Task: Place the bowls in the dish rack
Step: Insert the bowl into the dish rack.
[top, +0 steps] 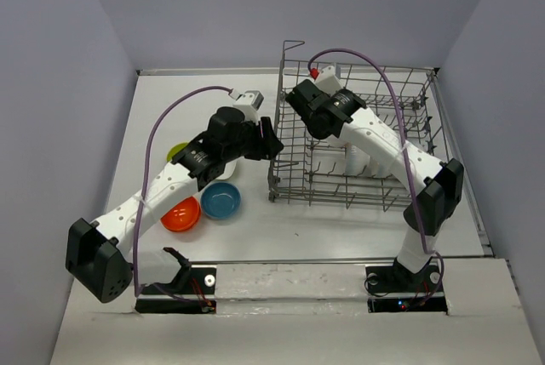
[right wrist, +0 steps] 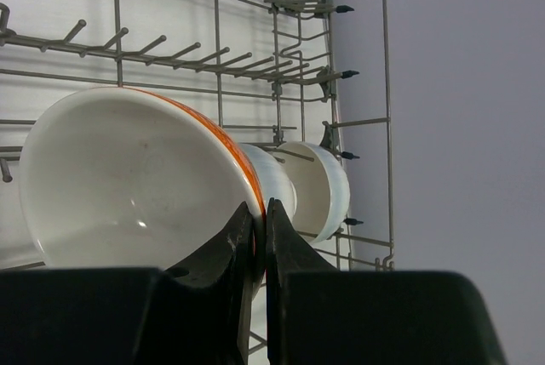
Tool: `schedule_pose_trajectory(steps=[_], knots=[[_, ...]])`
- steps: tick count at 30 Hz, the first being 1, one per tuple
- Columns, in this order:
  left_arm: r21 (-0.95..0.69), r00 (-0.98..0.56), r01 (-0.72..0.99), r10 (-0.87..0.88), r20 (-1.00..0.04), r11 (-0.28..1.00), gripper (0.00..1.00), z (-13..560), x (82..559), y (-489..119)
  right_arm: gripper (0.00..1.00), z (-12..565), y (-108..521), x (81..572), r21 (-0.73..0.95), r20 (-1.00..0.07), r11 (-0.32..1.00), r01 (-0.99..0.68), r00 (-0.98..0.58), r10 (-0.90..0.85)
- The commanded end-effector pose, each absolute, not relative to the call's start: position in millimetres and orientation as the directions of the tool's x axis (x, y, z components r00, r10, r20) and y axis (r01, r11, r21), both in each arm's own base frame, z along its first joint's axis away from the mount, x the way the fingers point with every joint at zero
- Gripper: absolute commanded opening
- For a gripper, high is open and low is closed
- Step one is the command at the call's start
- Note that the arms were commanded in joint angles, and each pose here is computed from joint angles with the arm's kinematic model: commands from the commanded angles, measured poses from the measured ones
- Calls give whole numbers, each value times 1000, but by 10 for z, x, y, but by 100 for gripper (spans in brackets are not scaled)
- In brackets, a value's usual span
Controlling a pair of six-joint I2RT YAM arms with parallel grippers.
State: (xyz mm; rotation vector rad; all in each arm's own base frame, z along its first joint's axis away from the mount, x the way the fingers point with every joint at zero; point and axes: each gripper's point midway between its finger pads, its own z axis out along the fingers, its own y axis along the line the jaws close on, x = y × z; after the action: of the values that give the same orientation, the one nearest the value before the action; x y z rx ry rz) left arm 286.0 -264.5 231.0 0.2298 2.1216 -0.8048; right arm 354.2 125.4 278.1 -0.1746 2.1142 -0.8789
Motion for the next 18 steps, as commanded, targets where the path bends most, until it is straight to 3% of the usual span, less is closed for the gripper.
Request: schedule_pose_trajectory(steps=[1,5,8,11,18], knots=[[-460,-575,487,-124,-809,742,54,2656,2924,-2721,1,3074,1227,3529,-613,-705,751,245,-600,-379],[-493,-586,513,-133,-799,702,33,2743,2880,-2808,1,3092,1227,3536,-614,-706,749,248,-598,-381],[-554,-597,535,-178,-782,638,12,2881,2828,-2921,1,3047,1229,3542,-627,-694,740,242,-605,-390],[-615,-621,525,-229,-749,588,0,2971,2764,-2975,1,3001,1230,3540,-636,-684,735,235,-613,-395],[-733,-623,459,-407,-668,502,0,3241,2710,-2990,1,2980,1238,3547,-640,-679,734,228,-616,-401]])
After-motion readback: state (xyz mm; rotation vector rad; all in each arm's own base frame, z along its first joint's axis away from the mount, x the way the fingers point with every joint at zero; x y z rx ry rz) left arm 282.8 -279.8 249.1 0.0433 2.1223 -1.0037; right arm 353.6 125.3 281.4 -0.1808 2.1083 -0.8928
